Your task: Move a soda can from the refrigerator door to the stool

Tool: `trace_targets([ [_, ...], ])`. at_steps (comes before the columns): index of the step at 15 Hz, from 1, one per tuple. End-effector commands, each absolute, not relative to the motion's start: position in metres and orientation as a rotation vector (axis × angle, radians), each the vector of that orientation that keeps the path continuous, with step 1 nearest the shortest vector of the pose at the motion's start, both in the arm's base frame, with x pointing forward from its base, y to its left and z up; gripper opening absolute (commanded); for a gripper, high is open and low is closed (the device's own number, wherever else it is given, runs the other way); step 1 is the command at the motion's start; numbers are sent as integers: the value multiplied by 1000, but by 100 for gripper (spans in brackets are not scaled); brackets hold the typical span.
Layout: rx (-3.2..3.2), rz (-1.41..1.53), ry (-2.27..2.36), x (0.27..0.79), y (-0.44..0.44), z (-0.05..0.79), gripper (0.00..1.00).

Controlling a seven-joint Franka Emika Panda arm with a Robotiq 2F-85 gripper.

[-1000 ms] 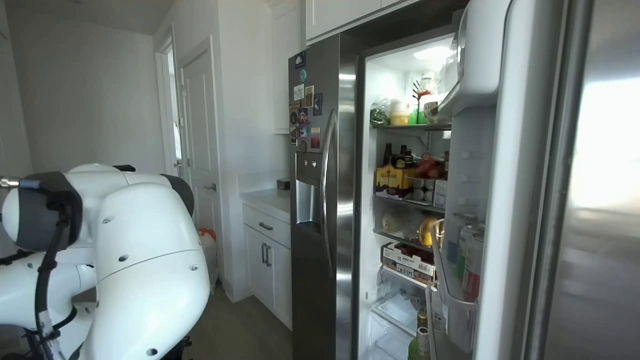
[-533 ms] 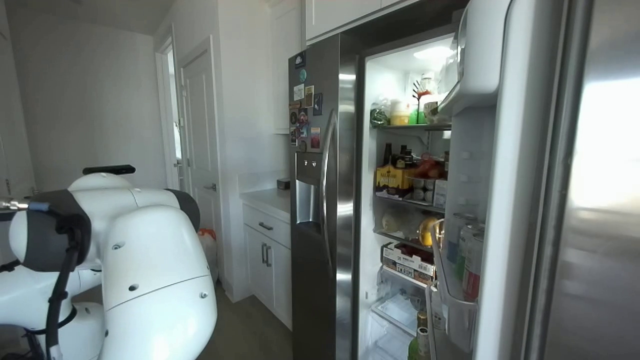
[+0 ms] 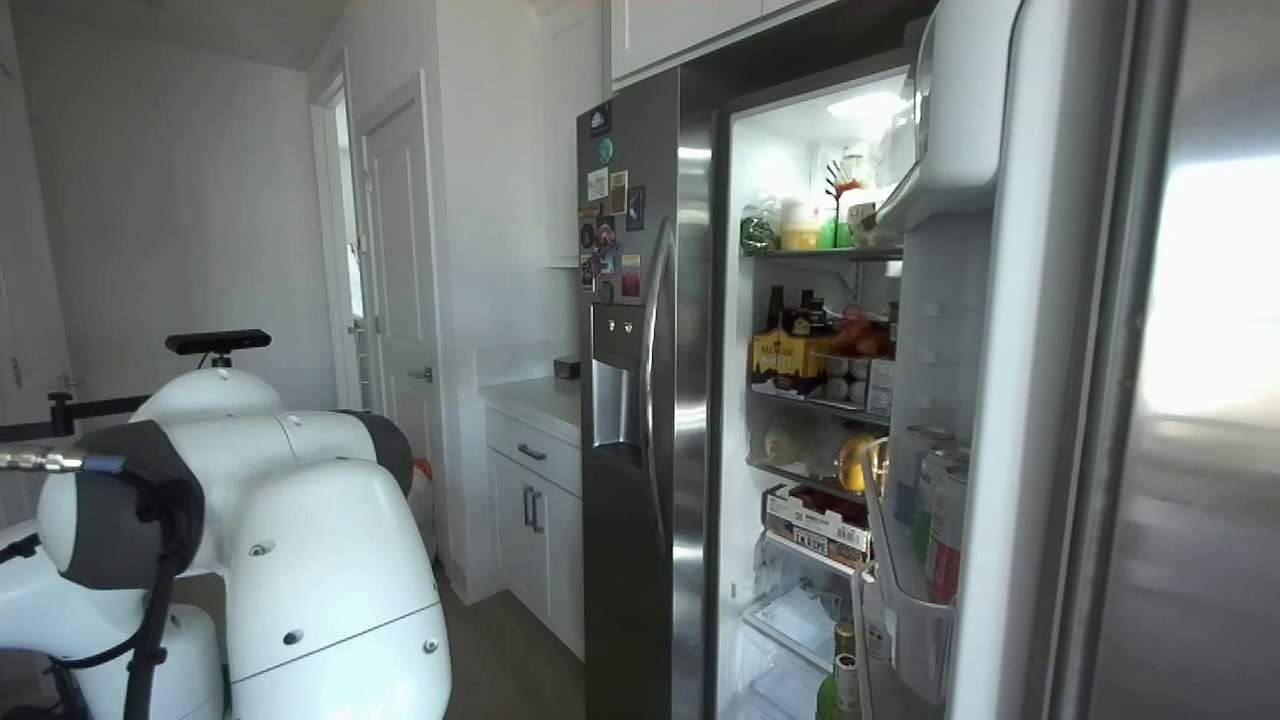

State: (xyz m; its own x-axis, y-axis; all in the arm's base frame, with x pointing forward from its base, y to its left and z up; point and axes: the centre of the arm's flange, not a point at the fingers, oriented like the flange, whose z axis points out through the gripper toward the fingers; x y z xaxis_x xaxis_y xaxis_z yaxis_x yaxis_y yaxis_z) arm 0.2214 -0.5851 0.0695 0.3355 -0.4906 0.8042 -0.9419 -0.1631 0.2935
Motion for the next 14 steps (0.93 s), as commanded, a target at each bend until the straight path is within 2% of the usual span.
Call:
trace_targets([
  [1, 1800, 693, -1217, 215, -596, 59, 47],
  [14, 1836, 638, -1169, 207, -601, 29, 47],
])
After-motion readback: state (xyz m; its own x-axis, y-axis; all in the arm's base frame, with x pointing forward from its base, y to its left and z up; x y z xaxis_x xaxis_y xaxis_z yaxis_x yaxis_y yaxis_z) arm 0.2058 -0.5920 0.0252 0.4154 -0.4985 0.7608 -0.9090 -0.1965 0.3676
